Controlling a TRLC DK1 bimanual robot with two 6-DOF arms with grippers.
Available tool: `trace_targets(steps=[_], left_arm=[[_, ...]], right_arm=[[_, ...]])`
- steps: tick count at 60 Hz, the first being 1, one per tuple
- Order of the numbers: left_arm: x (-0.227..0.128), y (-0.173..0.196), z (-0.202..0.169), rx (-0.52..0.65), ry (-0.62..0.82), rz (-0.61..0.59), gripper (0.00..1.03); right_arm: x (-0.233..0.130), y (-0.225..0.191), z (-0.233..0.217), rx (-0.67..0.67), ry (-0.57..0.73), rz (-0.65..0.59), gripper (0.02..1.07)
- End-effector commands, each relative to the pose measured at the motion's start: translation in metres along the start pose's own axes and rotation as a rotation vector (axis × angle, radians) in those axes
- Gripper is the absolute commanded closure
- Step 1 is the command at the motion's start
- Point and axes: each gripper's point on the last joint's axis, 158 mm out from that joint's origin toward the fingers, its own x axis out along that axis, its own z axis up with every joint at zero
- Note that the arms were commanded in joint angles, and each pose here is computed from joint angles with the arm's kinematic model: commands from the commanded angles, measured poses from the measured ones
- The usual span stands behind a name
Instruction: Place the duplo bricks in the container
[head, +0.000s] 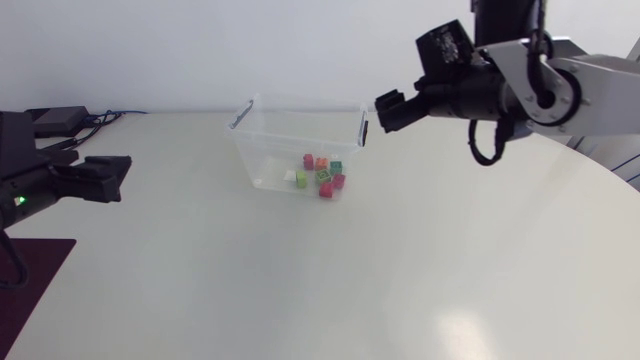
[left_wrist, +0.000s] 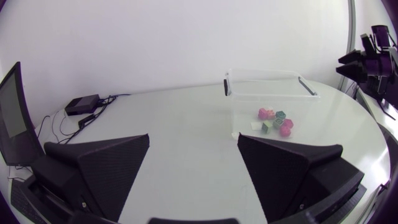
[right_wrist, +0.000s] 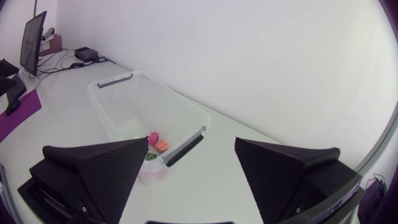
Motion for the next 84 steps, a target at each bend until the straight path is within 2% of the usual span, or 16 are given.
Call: trace_targets(steps=[1,11,26,39,62,84], left_arm=[[-0.004,0.006,-0.004,0.014,-0.020,0.022,0.04],[-0.013,0.012,-0.013,0.012,-0.059,0.054,0.04],[-0.022,0.020,-0.032,0.005,-0.103,0.099,0.04],[-0.025,0.020,-0.048,0.004,-0.128,0.115,0.04],[-0.026,0.020,-0.064,0.010,-0.162,0.133,0.04],[-0.032,0.006,-0.072,-0.031,-0.231,0.101,0.05]], right_arm=[[-0.016,-0.020,-0.014,0.054,-0.006,-0.053,0.06],[-0.050,-0.045,-0.038,0.018,-0.053,-0.142,0.06],[-0.093,-0.074,-0.080,0.047,-0.051,-0.251,0.06],[-0.123,-0.078,-0.113,0.055,-0.070,-0.310,0.06],[-0.165,-0.081,-0.139,0.075,-0.166,-0.407,0.07],[-0.177,-0.067,-0.159,0.166,-0.225,-0.398,0.07]])
